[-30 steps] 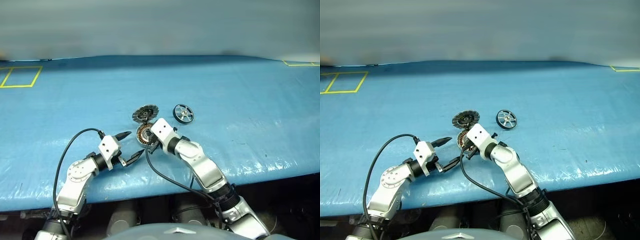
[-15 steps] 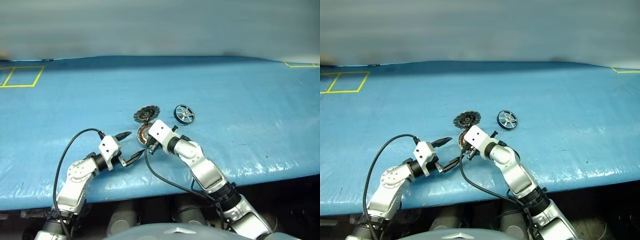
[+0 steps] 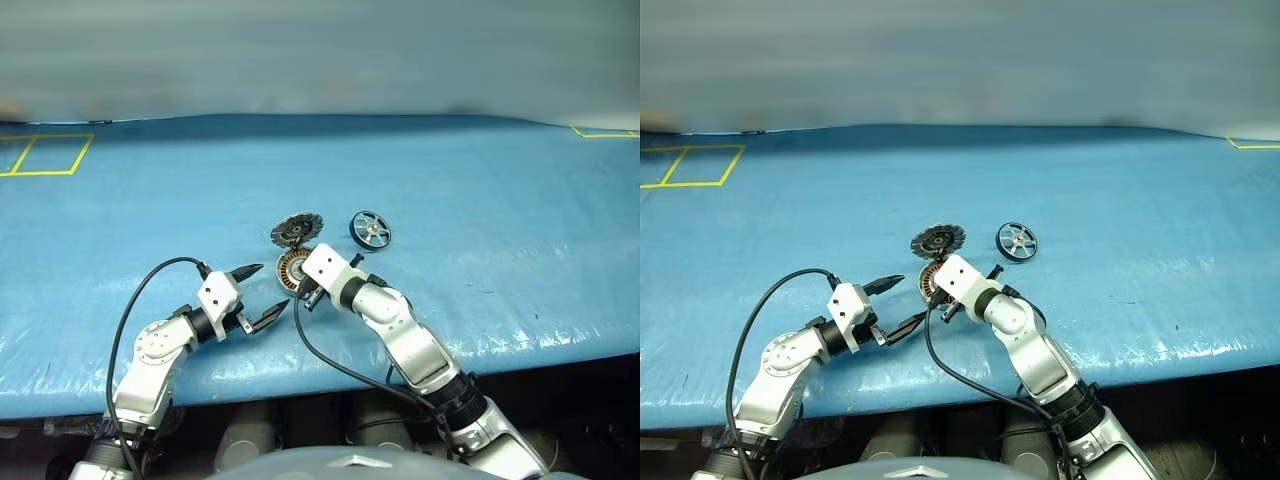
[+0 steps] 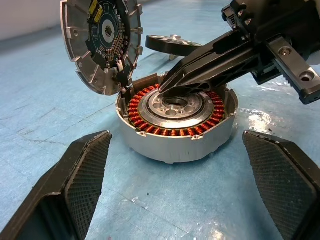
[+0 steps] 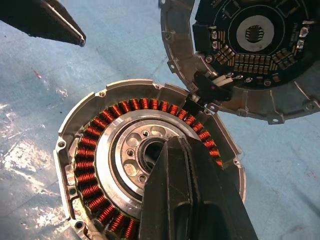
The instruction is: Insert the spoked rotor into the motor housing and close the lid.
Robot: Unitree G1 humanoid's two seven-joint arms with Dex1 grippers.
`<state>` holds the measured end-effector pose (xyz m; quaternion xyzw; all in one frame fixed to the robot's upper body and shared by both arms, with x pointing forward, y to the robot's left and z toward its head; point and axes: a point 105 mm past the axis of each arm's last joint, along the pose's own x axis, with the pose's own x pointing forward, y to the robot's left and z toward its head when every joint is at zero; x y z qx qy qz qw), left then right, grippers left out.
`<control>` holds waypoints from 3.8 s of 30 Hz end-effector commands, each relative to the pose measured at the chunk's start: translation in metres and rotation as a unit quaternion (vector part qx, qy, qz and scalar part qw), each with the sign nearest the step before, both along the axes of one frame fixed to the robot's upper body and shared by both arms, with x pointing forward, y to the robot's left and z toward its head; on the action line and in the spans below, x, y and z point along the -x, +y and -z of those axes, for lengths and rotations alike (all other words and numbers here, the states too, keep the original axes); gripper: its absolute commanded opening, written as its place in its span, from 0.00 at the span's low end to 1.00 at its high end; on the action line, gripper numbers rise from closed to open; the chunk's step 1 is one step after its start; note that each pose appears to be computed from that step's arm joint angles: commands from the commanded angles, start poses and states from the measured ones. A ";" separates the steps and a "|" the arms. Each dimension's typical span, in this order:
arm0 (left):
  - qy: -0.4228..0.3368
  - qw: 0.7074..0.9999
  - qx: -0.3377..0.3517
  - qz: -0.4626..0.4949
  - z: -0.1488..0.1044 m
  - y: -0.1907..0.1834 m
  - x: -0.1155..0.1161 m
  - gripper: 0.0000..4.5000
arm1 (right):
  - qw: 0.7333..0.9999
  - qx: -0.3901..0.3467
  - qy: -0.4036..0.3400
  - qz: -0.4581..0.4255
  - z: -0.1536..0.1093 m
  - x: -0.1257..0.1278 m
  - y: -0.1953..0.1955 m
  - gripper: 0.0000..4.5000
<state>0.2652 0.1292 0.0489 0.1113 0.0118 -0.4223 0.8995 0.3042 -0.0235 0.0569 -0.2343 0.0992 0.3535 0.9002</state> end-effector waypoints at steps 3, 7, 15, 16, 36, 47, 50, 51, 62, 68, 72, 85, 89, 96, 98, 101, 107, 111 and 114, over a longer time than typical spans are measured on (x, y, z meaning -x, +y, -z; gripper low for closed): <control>-0.021 1.000 0.000 0.009 -0.008 -0.003 -0.001 1.00 | 0.999 -0.036 0.029 0.010 -0.006 0.003 -0.006 0.00; -0.021 1.000 0.000 0.009 -0.008 -0.003 -0.001 1.00 | 0.998 -0.058 0.025 -0.006 -0.017 0.005 0.000 0.00; -0.020 1.000 0.000 0.008 -0.008 -0.003 -0.001 1.00 | 0.998 -0.061 0.022 -0.013 -0.019 0.004 0.005 0.00; -0.020 1.000 0.000 0.007 -0.007 -0.003 -0.001 1.00 | 0.998 -0.063 0.017 -0.015 -0.022 0.003 0.006 0.00; -0.021 1.000 0.003 0.000 -0.007 -0.002 -0.001 1.00 | 0.995 -0.078 0.039 -0.055 -0.019 0.010 0.024 0.00; -0.022 1.000 0.000 -0.005 -0.007 0.000 -0.001 1.00 | 0.994 -0.068 0.074 -0.031 0.001 0.004 0.017 0.00; -0.022 1.000 0.000 -0.006 -0.006 0.000 -0.001 1.00 | 0.993 -0.084 0.076 -0.028 -0.003 0.003 0.016 0.00; -0.022 1.000 0.000 -0.007 -0.006 0.000 -0.001 1.00 | 0.993 -0.087 0.077 -0.026 -0.003 0.002 0.015 0.00; -0.029 1.000 -0.001 -0.007 -0.009 0.001 -0.002 1.00 | 0.992 -0.109 0.068 -0.004 -0.013 -0.004 0.008 0.00; -0.028 1.000 -0.003 -0.006 -0.009 0.001 -0.002 1.00 | 0.986 -0.161 0.033 -0.033 -0.048 0.004 0.013 0.00; -0.027 1.000 -0.003 -0.005 -0.008 0.001 -0.003 1.00 | 0.987 -0.155 0.020 -0.034 -0.054 0.004 0.011 0.00; -0.026 1.000 0.004 -0.002 -0.006 -0.003 -0.002 1.00 | 0.997 -0.072 -0.007 0.024 -0.047 -0.007 -0.027 0.00; -0.027 1.000 0.005 -0.001 -0.005 -0.004 -0.002 1.00 | 0.997 -0.075 0.006 -0.002 -0.042 0.000 -0.014 0.00; -0.026 1.000 0.005 -0.002 -0.005 -0.003 0.000 1.00 | 0.992 -0.012 -0.048 0.113 -0.044 -0.032 -0.055 0.00; -0.025 1.000 0.006 -0.001 -0.005 -0.003 0.001 1.00 | 0.990 0.010 -0.064 0.124 -0.049 -0.036 -0.065 0.00; -0.024 1.000 0.007 0.001 -0.004 -0.004 0.002 1.00 | 0.985 0.034 -0.087 0.148 -0.061 -0.041 -0.086 0.00; -0.025 1.000 0.013 0.002 -0.001 -0.009 0.000 1.00 | 0.972 0.074 -0.093 0.202 -0.072 -0.054 -0.124 0.13; -0.023 1.000 0.021 0.002 0.000 -0.013 0.001 1.00 | 0.969 0.084 -0.082 0.217 -0.067 -0.059 -0.132 0.34; -0.022 1.000 0.021 -0.001 0.001 -0.012 0.001 1.00 | 0.971 0.072 -0.072 0.217 -0.064 -0.060 -0.131 0.34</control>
